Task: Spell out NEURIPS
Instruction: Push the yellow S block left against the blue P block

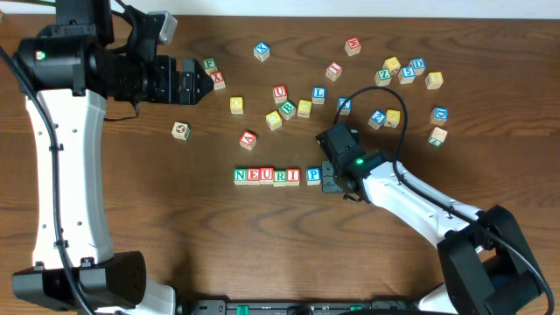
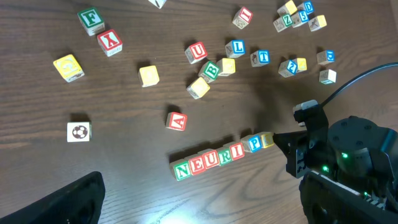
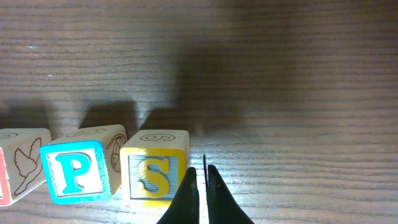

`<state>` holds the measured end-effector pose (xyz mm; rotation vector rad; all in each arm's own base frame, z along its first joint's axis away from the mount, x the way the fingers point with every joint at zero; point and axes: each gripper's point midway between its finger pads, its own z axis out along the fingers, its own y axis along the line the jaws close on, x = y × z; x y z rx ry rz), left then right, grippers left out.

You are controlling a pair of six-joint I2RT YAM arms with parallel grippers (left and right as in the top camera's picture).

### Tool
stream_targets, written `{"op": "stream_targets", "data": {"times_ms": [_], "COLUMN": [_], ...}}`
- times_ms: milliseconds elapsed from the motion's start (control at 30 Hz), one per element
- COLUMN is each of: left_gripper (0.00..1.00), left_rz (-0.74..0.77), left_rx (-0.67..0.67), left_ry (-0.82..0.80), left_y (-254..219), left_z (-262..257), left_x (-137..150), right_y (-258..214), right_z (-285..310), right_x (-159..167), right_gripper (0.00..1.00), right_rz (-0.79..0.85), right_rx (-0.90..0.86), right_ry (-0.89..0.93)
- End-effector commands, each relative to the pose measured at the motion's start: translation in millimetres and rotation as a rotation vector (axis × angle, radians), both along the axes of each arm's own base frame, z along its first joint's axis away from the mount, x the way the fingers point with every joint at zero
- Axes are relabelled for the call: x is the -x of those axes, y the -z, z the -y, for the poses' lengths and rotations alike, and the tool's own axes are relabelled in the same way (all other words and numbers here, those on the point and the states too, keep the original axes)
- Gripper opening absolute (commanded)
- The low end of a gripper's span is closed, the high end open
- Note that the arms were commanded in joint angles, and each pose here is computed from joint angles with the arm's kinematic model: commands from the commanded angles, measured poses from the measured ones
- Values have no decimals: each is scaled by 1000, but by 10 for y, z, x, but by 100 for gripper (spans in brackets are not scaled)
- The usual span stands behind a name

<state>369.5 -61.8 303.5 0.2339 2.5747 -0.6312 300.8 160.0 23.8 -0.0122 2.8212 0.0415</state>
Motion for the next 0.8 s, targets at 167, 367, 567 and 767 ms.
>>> {"op": "stream_targets", "data": {"times_ms": [167, 367, 567, 767], "left_gripper": [98, 98, 98, 98], "left_rz": [29, 29, 29, 29], "left_rx": [1, 1, 1, 1], "left_ry": [12, 12, 12, 12], "left_y": [-83, -83, -83, -83], "left_z": [2, 2, 2, 2], "left_x": [11, 11, 11, 11], "right_y": [33, 37, 37, 37], "right_z": [10, -22, -34, -34], "right_x": [24, 41, 45, 45], "right_gripper": [1, 1, 1, 1], "right_rz": [-7, -18, -19, -20], "right_rx": [2, -21, -27, -30], "right_ry": [13, 24, 32, 40]}}
